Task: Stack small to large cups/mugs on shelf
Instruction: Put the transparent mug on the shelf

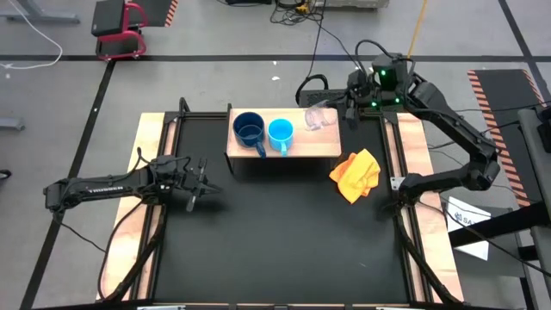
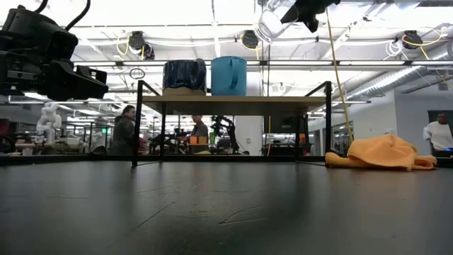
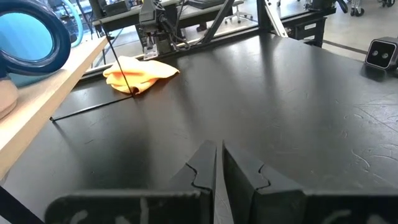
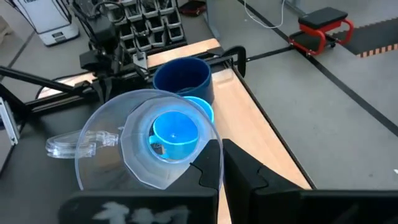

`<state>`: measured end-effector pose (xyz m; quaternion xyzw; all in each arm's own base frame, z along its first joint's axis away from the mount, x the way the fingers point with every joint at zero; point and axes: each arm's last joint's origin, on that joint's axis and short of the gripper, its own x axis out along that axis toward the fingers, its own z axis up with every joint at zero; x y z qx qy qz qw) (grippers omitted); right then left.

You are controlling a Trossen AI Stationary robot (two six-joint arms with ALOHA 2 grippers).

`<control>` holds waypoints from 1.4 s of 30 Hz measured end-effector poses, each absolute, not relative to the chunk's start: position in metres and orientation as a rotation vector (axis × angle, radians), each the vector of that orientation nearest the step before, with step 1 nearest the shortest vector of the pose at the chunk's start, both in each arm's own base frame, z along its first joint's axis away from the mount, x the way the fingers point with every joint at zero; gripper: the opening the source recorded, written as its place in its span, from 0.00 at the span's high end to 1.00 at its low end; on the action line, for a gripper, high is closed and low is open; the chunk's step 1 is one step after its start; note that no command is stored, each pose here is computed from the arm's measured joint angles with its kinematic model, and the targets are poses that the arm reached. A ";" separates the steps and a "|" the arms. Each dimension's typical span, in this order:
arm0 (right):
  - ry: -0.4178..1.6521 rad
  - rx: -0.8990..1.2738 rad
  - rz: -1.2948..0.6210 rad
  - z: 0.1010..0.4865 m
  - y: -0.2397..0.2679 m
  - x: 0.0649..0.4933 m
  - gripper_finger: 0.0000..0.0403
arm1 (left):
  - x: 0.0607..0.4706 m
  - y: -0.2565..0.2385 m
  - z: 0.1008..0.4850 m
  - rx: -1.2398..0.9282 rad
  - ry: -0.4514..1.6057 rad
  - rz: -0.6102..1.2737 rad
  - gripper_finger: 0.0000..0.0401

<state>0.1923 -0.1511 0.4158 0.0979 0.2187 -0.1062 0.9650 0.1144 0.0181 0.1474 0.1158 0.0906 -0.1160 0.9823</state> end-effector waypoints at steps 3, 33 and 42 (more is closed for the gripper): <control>0.466 0.208 -0.212 0.414 -0.150 0.191 1.00 | 0.114 0.018 0.147 0.233 0.183 -0.234 0.92; 0.744 0.229 -0.245 0.396 -0.189 0.226 1.00 | 0.114 0.018 0.146 0.246 0.195 -0.238 0.92; 0.850 0.244 -0.277 0.413 -0.187 0.224 1.00 | 0.114 0.018 0.146 0.246 0.196 -0.238 0.92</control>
